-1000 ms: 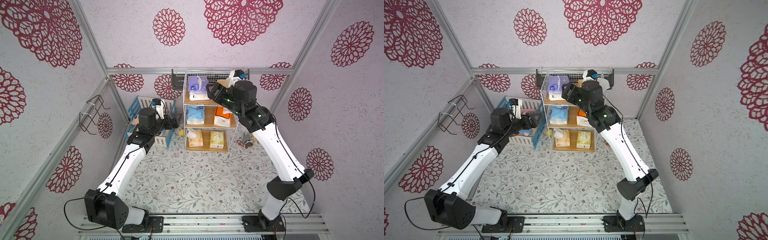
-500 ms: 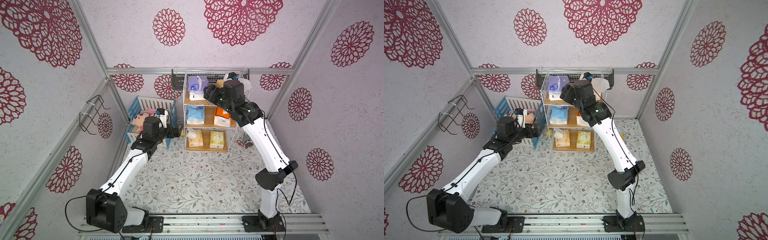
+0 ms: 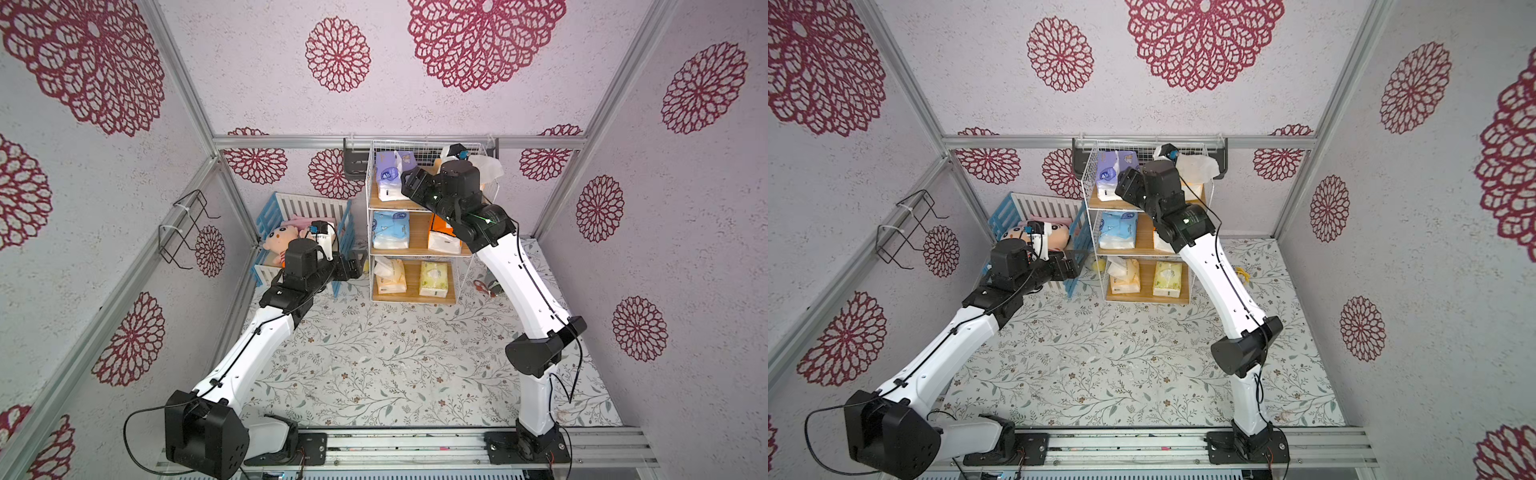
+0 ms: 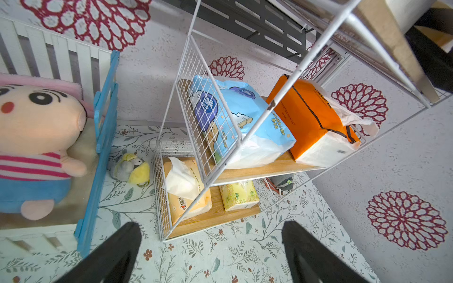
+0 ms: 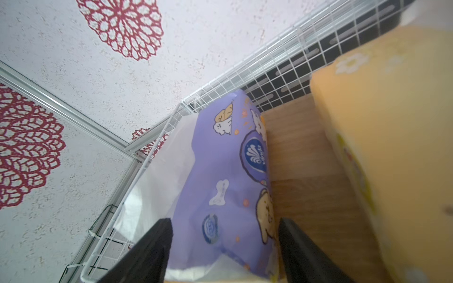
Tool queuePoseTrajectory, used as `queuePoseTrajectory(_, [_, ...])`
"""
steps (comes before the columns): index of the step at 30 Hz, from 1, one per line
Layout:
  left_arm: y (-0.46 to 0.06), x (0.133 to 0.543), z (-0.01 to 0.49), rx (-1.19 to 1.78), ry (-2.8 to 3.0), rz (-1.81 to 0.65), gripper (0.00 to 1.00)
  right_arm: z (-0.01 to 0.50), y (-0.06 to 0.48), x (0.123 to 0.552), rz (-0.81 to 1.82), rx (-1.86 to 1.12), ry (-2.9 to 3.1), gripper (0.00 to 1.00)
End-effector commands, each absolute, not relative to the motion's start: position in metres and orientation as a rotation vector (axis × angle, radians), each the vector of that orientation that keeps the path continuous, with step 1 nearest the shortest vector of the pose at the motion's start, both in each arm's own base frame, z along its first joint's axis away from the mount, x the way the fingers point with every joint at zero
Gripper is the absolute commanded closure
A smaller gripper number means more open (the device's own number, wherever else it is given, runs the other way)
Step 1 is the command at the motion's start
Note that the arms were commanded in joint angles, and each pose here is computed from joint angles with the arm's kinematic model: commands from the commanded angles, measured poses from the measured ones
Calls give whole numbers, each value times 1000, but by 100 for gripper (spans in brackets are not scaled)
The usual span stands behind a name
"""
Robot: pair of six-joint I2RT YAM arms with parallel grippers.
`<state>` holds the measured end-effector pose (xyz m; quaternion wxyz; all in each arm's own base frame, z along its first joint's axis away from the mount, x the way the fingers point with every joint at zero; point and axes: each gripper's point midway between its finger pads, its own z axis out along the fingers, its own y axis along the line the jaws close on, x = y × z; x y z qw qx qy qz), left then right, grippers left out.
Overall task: Remove the tissue boxes from the shelf
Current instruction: Pick up a box of tissues from the shelf.
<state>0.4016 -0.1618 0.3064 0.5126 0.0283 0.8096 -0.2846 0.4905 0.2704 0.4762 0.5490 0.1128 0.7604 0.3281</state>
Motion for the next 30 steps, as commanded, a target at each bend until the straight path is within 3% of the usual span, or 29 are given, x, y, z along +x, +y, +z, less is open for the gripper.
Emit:
queuePoseTrajectory(1, [-162,396,320,55,1910,-687,3,489,275,493,804,238,1752,32])
queuePoseTrajectory(6, [-162,389,325,43,1905,-688,3,492,276,490,807,222,1750,46])
queuePoseTrajectory(11, [-163,385,331,28,1902,-693,3,503,276,481,823,178,1735,69])
queuePoseTrajectory(14, [-167,381,335,24,1900,-700,3,518,274,473,836,150,1703,76])
queuePoseTrajectory(19, [-170,374,345,17,1890,-689,3,542,269,456,864,113,1654,80])
queuePoseTrajectory(22, [-168,368,356,5,1879,-678,3,555,261,444,866,108,1636,88])
queuePoseTrajectory(30, [-143,345,392,-101,1791,-648,3,572,251,404,929,49,1619,88])
